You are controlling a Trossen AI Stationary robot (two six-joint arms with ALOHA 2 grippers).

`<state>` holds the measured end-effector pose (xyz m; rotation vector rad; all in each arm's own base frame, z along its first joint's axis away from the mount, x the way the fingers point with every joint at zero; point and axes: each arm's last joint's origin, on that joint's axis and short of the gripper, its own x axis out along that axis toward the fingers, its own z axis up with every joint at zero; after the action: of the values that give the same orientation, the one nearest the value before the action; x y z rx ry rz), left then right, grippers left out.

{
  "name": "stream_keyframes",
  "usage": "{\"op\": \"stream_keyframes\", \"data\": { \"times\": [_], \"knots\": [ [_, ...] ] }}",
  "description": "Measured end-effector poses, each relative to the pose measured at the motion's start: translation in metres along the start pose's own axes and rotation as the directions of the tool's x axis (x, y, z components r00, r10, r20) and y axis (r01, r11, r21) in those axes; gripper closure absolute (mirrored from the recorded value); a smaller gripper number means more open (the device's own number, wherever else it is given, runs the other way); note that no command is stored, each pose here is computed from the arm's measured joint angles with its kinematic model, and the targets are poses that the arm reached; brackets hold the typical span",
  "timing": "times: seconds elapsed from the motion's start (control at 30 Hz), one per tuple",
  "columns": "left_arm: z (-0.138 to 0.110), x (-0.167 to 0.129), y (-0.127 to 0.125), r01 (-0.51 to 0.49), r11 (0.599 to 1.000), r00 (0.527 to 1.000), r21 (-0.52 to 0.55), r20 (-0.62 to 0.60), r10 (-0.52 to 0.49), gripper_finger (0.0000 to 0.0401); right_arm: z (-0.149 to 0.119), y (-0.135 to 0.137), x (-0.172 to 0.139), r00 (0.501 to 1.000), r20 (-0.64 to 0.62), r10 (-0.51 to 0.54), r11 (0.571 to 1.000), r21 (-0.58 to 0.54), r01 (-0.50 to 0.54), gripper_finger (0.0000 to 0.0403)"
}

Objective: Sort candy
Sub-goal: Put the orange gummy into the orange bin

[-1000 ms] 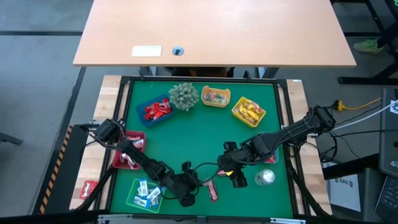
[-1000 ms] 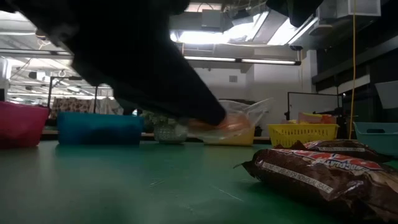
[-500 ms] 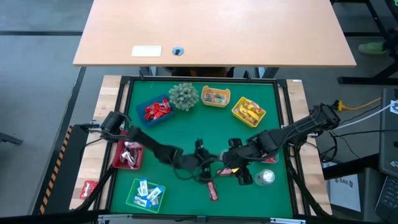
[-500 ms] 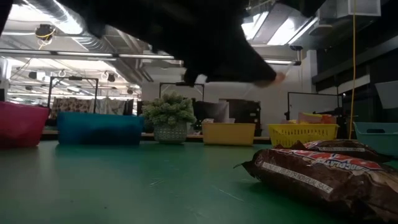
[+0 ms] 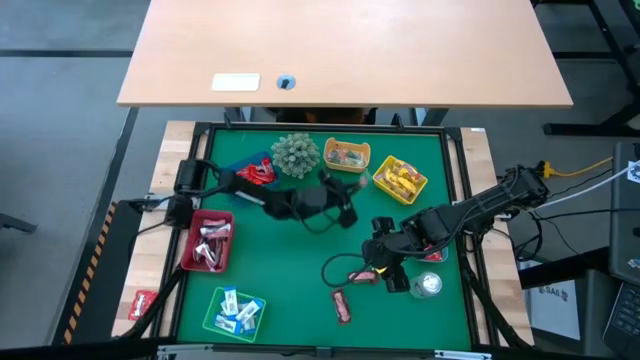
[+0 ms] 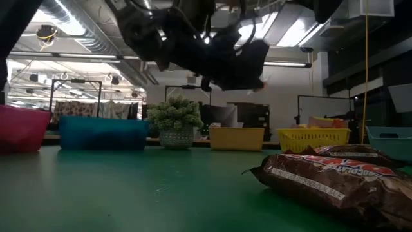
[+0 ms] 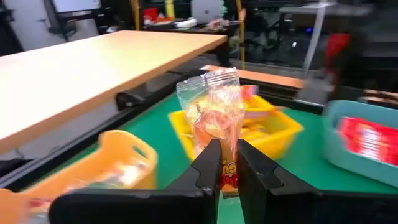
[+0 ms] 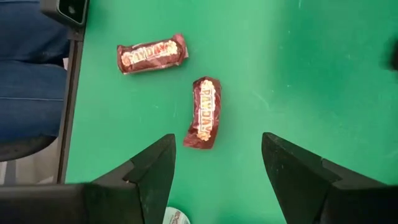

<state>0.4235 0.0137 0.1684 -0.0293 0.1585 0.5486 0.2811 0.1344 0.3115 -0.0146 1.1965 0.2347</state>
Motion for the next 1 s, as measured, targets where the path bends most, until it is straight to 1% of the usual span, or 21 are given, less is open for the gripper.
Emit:
{"op": "stream_keyframes", "data": {
  "times": [0.17,0.27,0.43,0.57,0.77,0.87,1.0],
  "knots": [
    [0.002,0.021,0.039,-0.016,1.000,1.000,-0.017,-0.010,0.016,0.0374,-0.002,-0.001,0.000,1.000,-0.016,-0.005,1.000,0.000,0.005,0.0165],
    [0.003,0.029,0.059,-0.060,0.998,0.998,-0.026,-0.011,0.060,0.0374,-0.001,-0.001,0.000,1.000,-0.015,-0.005,1.000,-0.011,0.005,0.0165],
    [0.003,0.037,0.083,-0.120,0.992,0.993,-0.032,-0.022,0.119,0.0374,-0.001,-0.001,0.000,1.000,-0.014,-0.005,1.000,-0.025,0.004,0.0165],
    [0.000,0.039,0.090,-0.138,0.990,0.989,-0.018,-0.060,0.136,0.0374,-0.001,-0.001,0.000,1.000,-0.014,-0.004,1.000,-0.025,0.004,0.0165],
    [0.000,0.039,0.091,-0.141,0.990,0.988,-0.025,-0.064,0.139,0.0369,-0.001,0.000,0.000,1.000,-0.011,-0.004,1.000,-0.025,0.004,0.0165],
    [0.000,0.039,0.091,-0.144,0.989,0.988,-0.026,-0.064,0.142,0.0350,-0.001,0.000,0.000,1.000,-0.010,-0.004,1.000,-0.025,0.003,0.0165],
    [0.000,0.039,0.091,-0.145,0.989,0.988,-0.027,-0.064,0.143,0.0315,-0.001,0.000,0.000,1.000,-0.011,-0.004,1.000,-0.025,0.003,0.0165]
  ]
}}
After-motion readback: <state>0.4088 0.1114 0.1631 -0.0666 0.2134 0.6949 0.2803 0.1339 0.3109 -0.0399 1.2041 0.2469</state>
